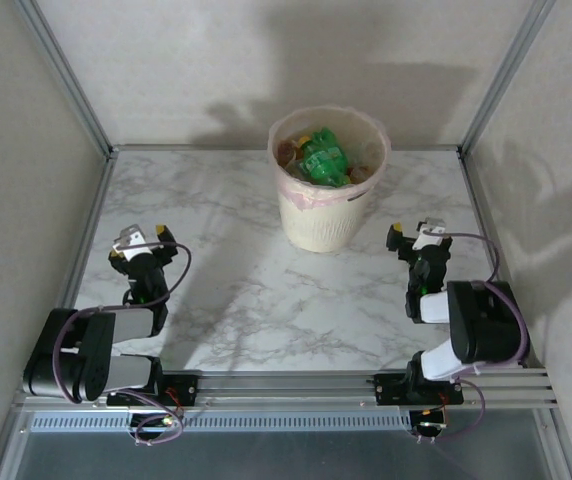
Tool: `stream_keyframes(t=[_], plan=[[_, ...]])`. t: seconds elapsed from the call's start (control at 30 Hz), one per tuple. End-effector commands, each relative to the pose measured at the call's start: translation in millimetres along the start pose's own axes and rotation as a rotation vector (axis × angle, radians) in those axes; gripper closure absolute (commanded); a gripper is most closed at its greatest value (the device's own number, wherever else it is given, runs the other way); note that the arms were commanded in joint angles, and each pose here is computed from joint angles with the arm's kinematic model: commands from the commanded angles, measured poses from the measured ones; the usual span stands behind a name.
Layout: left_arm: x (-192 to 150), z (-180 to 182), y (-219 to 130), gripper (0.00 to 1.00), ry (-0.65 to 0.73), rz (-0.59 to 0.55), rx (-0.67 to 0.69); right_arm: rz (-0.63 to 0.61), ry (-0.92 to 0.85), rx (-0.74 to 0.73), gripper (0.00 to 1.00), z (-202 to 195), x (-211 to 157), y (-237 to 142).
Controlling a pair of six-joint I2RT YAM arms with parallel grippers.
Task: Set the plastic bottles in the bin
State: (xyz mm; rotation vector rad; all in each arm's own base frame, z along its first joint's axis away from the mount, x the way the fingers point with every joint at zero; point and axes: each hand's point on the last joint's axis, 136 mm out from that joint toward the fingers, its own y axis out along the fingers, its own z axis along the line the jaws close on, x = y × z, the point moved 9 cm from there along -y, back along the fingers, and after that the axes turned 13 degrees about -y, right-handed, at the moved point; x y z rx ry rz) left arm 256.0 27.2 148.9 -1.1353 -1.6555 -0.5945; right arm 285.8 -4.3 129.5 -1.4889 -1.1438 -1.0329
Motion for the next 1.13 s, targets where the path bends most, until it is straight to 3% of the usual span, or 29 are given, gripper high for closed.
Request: stream_keyframes(t=[0.0,0.1,0.17,0.2,1.1], plan=[[4.8,-10.5,3.3,0.01,-0.054,-0.045,-0.076,-0.099,0.003,0.037,0.01,1.4,5.8,-5.7],[-13.0,-14.8,7.8,0.01,-0.024,-0.038,-0.163,-0.087,0.006,0.034,0.01,1.2,5.5,-3.6],[-16.8,-20.0,13.7,0.01,0.002,0.019,-0.146,-0.081,0.006,0.033,0.01,0.9,5.5,-3.1],[-14.3,-19.2,10.3,0.01,-0.007,-0.026,-0.164,-0.086,0.006,0.03,0.01,0.4,5.7,-3.2],[-18.0,-24.2,11.5,0.01,0.023,0.003,-0.152,-0.082,-0.001,0.043,0.01,2.1,5.2,-3.2]])
